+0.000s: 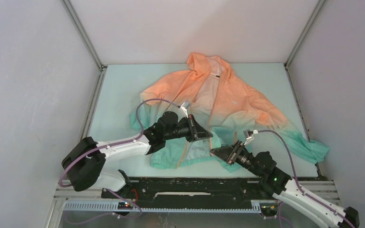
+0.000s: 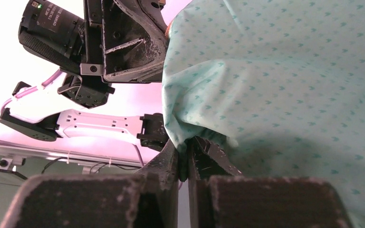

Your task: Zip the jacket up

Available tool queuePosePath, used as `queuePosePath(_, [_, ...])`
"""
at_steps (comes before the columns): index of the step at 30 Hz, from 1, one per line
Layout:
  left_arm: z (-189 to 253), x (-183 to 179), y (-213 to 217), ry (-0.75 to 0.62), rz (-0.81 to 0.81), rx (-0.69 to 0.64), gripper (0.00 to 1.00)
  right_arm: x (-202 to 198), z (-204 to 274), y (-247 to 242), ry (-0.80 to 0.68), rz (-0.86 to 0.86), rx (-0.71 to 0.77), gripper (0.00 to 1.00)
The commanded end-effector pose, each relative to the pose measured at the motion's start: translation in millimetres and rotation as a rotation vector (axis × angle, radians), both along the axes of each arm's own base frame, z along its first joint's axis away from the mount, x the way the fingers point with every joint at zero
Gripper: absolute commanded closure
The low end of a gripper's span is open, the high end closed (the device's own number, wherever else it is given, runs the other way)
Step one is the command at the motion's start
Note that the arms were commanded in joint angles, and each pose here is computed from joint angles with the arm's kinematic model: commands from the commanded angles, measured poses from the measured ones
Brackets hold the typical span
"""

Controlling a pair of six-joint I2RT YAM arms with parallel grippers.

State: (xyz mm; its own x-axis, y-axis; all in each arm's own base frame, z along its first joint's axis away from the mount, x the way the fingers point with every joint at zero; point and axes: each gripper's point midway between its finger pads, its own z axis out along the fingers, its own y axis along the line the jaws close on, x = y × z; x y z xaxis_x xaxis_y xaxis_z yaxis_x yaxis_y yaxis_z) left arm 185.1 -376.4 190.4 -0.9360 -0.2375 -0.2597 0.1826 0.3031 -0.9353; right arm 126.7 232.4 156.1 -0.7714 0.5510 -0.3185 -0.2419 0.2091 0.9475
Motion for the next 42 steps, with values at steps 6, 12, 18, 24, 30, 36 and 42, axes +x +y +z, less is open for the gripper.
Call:
queuePosePath(6, [12, 1, 1, -0.077, -0.022, 0.006, 1.00, -3, -48, -3, -0.025, 0.037, -0.078, 1.00])
queuePosePath(12, [-18, 7, 52, -0.231, 0.043, 0.343, 0.38, -5, -47, -8, -0.025, 0.117, -0.068, 1.00])
queuePosePath(18, [-75, -12, 137, -0.264, 0.058, 0.727, 0.22, -5, -53, -14, 0.017, 0.152, -0.073, 1.00])
queuePosePath(24, [-111, -30, 161, -0.254, -0.083, 0.993, 0.41, -6, -59, -17, 0.038, 0.166, -0.089, 1.00])
queuePosePath(30, [-131, -28, 155, -0.242, -0.221, 1.133, 0.58, -7, -59, -18, 0.037, 0.178, -0.091, 1.00])
queuePosePath(36, [-127, -30, 138, -0.269, -0.390, 1.125, 0.44, -12, -60, -17, 0.033, 0.207, -0.093, 1.00])
queuePosePath(42, [-139, -46, 142, -0.185, -0.704, 1.120, 0.31, -18, -61, -16, 0.027, 0.246, -0.099, 1.00])
